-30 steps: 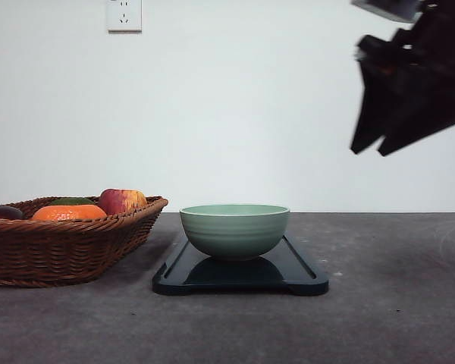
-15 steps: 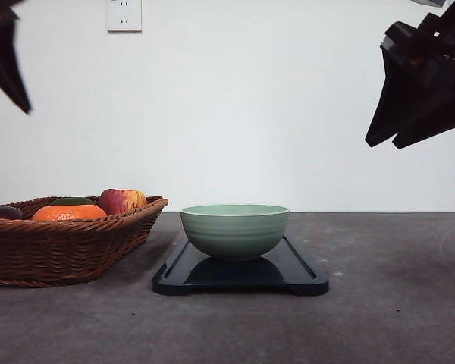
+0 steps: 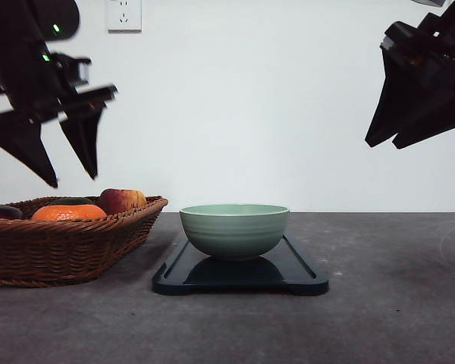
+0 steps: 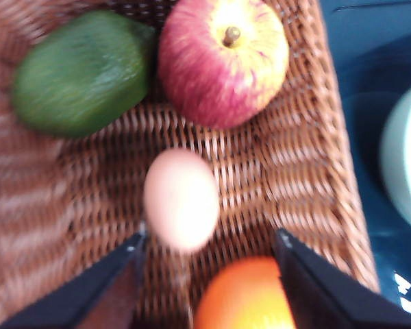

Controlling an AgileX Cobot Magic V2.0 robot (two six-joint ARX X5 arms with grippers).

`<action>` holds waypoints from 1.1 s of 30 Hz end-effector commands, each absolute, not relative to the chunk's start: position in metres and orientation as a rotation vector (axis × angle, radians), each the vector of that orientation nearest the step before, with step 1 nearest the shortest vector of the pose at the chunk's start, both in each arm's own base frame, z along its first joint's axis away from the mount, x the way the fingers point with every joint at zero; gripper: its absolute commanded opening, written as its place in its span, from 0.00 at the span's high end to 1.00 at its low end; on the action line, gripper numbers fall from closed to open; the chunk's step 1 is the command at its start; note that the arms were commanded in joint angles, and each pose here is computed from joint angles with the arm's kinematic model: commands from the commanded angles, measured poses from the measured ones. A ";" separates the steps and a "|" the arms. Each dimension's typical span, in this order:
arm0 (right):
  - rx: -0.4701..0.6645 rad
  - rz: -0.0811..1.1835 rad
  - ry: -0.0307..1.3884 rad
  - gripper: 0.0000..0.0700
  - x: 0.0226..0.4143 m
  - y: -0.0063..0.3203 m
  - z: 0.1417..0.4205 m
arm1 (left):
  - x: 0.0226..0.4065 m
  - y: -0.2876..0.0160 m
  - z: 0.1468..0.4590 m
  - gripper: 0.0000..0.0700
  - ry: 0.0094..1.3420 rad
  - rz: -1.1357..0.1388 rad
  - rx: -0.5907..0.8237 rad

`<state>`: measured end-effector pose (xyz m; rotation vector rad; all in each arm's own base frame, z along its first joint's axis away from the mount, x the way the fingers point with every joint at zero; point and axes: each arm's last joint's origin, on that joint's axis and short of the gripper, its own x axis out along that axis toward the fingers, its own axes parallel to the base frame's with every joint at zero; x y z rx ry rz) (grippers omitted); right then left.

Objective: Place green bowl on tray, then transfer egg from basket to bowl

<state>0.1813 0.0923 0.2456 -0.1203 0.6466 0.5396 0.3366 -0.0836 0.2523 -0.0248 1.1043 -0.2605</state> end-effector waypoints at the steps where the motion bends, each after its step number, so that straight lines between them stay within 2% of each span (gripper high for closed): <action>1: -0.132 0.545 0.640 0.61 0.183 0.094 0.246 | 0.347 -0.087 0.250 0.38 1.084 -0.259 -0.004; 22: -0.125 0.543 0.642 0.61 0.183 0.094 0.246 | 0.370 -0.094 0.203 0.38 1.147 -0.224 0.023; 28: -0.124 0.543 0.643 0.61 0.183 0.094 0.246 | 0.372 -0.094 0.199 0.39 1.152 -0.223 0.023; 29: -0.124 0.543 0.643 0.61 0.183 0.094 0.246 | 0.372 -0.094 0.199 0.40 1.152 -0.223 0.023; 33: -0.124 0.543 0.642 0.61 0.183 0.094 0.246 | 0.371 -0.094 0.199 0.68 1.161 -0.222 0.024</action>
